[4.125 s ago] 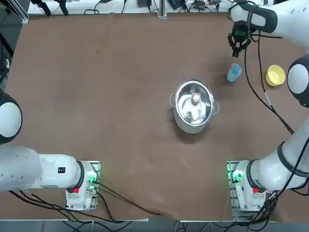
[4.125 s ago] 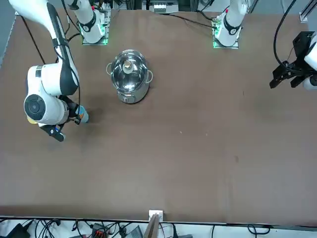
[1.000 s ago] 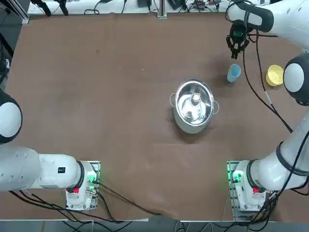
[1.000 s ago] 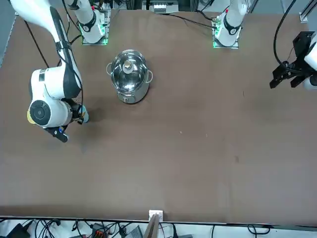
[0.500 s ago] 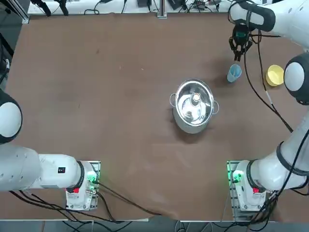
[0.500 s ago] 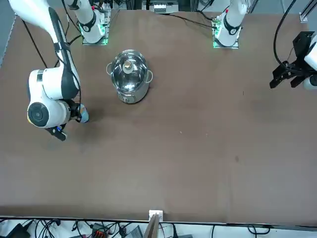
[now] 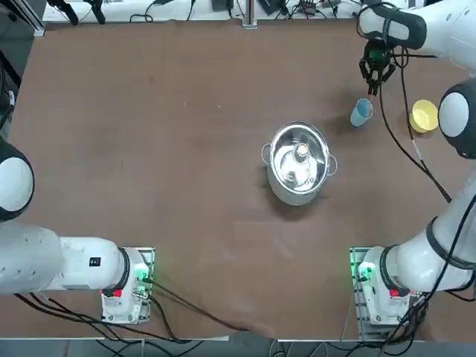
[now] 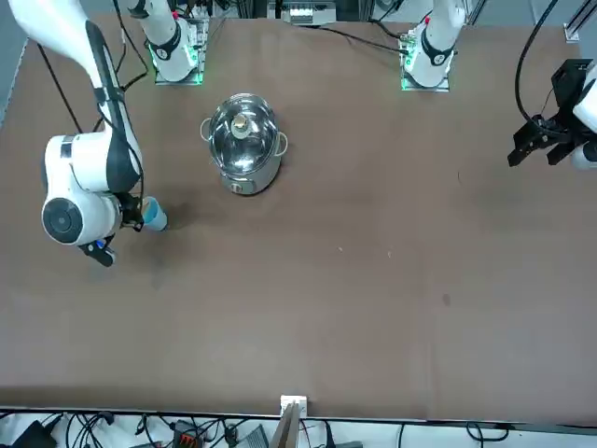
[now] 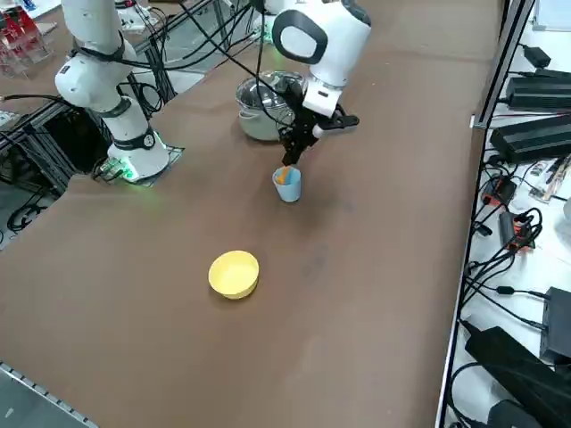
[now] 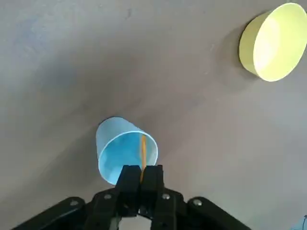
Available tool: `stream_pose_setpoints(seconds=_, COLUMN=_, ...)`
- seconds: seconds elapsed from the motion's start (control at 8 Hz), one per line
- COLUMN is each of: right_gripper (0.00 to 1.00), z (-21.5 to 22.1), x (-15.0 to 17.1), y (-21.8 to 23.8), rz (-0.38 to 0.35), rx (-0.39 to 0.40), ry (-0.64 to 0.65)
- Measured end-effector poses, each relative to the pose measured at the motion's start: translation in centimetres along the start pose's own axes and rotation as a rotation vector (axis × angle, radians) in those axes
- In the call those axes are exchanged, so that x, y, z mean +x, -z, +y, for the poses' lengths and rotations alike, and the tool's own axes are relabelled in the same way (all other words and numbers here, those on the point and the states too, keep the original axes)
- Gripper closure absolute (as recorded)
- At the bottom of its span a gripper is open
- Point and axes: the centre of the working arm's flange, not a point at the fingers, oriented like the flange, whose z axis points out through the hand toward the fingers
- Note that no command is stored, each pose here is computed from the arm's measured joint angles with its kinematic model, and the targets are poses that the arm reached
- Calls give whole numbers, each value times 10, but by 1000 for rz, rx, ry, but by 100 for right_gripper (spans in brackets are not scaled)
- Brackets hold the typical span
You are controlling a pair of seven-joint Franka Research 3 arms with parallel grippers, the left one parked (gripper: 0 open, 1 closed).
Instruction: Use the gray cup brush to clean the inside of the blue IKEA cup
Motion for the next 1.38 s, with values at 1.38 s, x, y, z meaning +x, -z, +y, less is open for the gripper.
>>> stream_pose_setpoints(seconds=1.38, right_gripper=97, z=-19, x=-2, y=67, rz=64, rx=113, ry=8)
